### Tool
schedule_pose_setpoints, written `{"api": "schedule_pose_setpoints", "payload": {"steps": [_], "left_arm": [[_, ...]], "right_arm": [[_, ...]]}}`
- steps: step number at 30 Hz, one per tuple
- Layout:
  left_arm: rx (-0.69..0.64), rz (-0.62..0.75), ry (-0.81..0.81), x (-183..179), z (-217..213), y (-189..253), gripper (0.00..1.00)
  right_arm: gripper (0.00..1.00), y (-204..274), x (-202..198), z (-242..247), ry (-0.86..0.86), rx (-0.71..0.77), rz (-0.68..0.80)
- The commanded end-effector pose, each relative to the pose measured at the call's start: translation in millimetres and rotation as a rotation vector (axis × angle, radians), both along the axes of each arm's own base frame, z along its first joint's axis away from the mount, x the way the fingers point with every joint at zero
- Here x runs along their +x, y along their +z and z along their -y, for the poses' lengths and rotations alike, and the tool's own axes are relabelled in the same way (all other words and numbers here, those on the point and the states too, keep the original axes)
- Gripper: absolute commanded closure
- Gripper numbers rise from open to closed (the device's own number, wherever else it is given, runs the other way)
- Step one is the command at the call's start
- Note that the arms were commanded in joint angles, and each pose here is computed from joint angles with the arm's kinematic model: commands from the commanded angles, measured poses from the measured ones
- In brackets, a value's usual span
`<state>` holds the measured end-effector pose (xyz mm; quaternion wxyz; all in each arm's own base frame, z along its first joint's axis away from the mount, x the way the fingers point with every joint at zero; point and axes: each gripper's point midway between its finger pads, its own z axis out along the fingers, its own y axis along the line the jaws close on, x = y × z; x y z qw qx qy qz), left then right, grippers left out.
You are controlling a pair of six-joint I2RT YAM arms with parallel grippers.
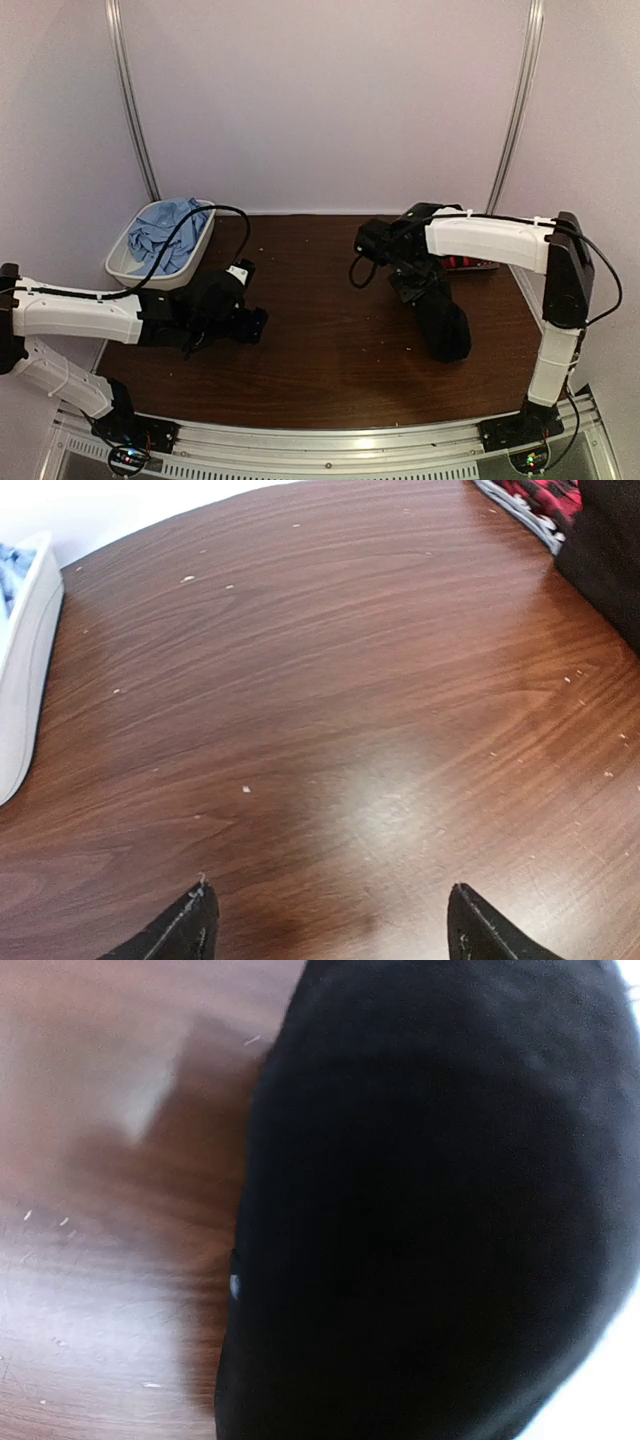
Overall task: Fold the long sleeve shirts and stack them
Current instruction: Turn over the square-folded shirt at the center of the board.
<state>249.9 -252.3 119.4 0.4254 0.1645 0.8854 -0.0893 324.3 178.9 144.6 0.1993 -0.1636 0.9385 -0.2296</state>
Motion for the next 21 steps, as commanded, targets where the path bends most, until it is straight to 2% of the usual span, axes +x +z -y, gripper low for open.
{"api": "schedule_pose_setpoints", "payload": {"steps": [1, 6, 10, 13, 15, 17, 21], "left_arm": [[-0.057, -0.011, 0.052, 8.3, -12.2, 11.8, 0.19], [-0.050, 0.002, 0.091, 14.1, -27.7, 17.8, 0.18], [-0.044, 0.006, 0.112, 14.1, -36.9, 22.1, 0.17], [-0.051, 0.018, 0.129, 13.4, -43.2, 28.8, 0.16], [-0.056, 0.026, 0.139, 12.5, -47.4, 32.4, 0.16], [-0.068, 0.035, 0.143, 11.6, -50.1, 36.6, 0.15], [-0.079, 0.047, 0.148, 11.8, -52.5, 41.3, 0.14]], "right_arm": [[0.92, -19.0, -27.3, -45.0, 0.029, -0.119, 0.040], [0.76, -60.1, -62.1, -123.4, 0.143, -0.114, -0.008], [0.60, -80.9, -86.6, -180.0, 0.226, -0.065, -0.029], [0.43, -87.7, -102.7, -207.8, 0.269, -0.031, -0.038], [0.25, -86.6, -111.5, -221.2, 0.297, -0.004, -0.037], [0.14, -83.7, -119.6, -231.0, 0.321, 0.032, -0.045], [0.10, -69.8, -132.1, -244.4, 0.361, 0.132, -0.056]]}}
